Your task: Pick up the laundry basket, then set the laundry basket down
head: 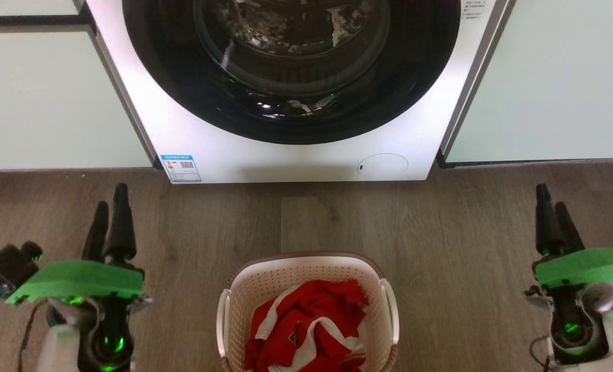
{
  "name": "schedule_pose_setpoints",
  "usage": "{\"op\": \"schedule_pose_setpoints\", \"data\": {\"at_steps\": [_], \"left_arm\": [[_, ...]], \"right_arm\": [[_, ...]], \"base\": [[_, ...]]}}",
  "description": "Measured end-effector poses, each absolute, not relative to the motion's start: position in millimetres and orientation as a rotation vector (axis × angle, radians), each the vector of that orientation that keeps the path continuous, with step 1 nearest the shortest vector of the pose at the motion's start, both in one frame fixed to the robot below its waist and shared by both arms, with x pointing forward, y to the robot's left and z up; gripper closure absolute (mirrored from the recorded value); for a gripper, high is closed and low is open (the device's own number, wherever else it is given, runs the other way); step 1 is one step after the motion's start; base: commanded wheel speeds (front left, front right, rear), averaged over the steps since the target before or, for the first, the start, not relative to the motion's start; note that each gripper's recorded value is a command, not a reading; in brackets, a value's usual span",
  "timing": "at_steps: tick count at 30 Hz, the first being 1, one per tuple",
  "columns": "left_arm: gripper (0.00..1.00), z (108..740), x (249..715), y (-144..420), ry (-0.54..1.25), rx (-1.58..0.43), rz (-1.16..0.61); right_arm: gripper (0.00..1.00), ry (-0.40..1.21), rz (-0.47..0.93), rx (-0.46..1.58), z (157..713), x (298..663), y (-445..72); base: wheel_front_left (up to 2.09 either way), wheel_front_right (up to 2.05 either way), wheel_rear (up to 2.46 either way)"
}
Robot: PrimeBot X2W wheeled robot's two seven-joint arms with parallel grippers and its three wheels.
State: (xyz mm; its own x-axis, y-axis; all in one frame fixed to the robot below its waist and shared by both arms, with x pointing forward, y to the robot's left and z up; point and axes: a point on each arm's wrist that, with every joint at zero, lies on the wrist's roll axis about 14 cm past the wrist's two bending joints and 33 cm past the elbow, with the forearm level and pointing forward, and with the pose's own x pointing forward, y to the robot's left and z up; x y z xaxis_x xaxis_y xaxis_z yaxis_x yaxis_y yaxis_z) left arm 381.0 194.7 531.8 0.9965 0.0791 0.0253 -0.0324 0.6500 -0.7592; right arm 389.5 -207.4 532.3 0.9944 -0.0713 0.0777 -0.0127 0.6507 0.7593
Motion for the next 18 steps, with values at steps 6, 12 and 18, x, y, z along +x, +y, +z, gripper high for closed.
{"op": "schedule_pose_setpoints", "data": {"at_steps": [6,12,18], "left_arm": [[0.00,547.5,385.7,189.0,-0.085,-0.729,0.054],[0.00,542.9,384.9,180.6,-0.053,-0.576,0.051],[0.00,527.5,382.2,172.2,0.000,-0.442,0.054]], "right_arm": [[0.00,-0.120,-0.017,0.743,539.1,390.5,-203.4],[0.00,-0.141,0.010,0.638,548.1,393.1,-195.8],[0.00,-0.149,0.033,0.531,551.8,393.8,-187.9]], "base": [[0.00,0.00,0.00],[0.00,0.00,0.00],[0.00,0.00,0.00]]}}
